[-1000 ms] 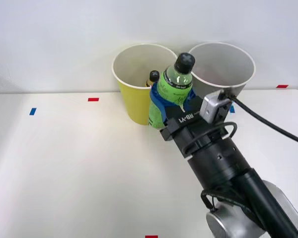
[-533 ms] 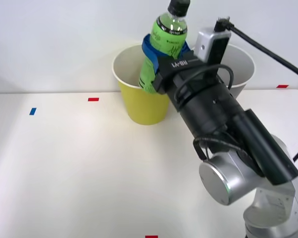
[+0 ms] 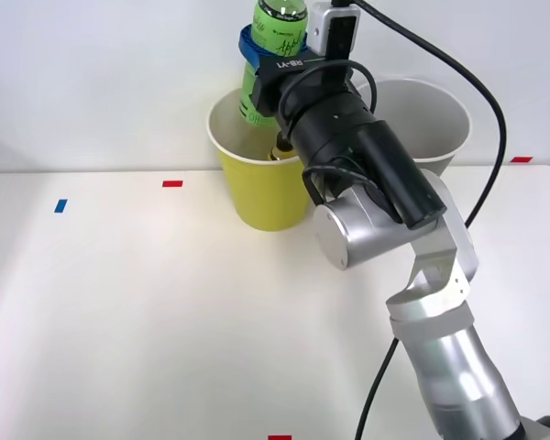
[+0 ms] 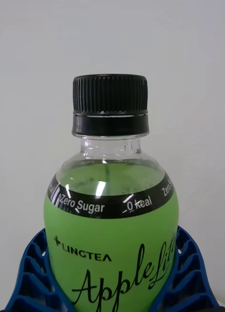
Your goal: Put cans in the gray bin, plastic bottles in the light green bin
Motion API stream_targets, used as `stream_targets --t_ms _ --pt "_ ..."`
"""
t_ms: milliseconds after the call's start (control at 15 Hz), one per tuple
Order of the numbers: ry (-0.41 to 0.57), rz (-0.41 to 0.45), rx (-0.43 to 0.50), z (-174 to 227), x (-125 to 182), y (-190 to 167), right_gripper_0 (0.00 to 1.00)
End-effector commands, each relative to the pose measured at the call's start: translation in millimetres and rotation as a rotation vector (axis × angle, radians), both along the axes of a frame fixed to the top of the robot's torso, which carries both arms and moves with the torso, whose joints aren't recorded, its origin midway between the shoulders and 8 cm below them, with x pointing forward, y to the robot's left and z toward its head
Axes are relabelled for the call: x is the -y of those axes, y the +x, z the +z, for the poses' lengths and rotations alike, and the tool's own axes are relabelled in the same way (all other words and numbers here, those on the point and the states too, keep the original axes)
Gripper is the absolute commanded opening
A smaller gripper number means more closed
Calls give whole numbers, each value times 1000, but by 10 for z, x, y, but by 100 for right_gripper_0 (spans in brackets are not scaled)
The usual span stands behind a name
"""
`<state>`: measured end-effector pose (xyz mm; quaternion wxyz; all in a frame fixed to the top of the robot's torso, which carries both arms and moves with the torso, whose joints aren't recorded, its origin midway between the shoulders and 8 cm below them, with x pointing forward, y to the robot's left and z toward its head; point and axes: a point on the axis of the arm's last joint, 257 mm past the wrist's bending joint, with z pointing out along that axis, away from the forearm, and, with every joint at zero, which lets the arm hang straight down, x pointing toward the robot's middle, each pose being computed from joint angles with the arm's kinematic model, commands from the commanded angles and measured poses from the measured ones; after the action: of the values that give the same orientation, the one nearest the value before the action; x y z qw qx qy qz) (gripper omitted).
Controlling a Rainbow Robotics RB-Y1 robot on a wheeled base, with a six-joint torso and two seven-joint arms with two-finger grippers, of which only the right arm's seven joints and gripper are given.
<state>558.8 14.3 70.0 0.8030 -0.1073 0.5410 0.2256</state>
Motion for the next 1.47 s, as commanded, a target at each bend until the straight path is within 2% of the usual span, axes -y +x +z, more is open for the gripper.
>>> stream_targets --t_ms 67,467,533,600,667,800,1267,1467 --pt "-30 -28 49 37 -49 301 0" --pt "-63 -19 44 18 -189 406 0" --pt "-68 -20 36 -24 -192 428 10" --pt "-74 -21 28 -62 -202 454 31" --pt "-84 -20 21 -100 -230 487 60" --pt "-92 -19 19 -112 -268 552 100" --pt "-70 -6 73 23 -302 468 100" --pt "-48 -1 121 106 -276 316 100"
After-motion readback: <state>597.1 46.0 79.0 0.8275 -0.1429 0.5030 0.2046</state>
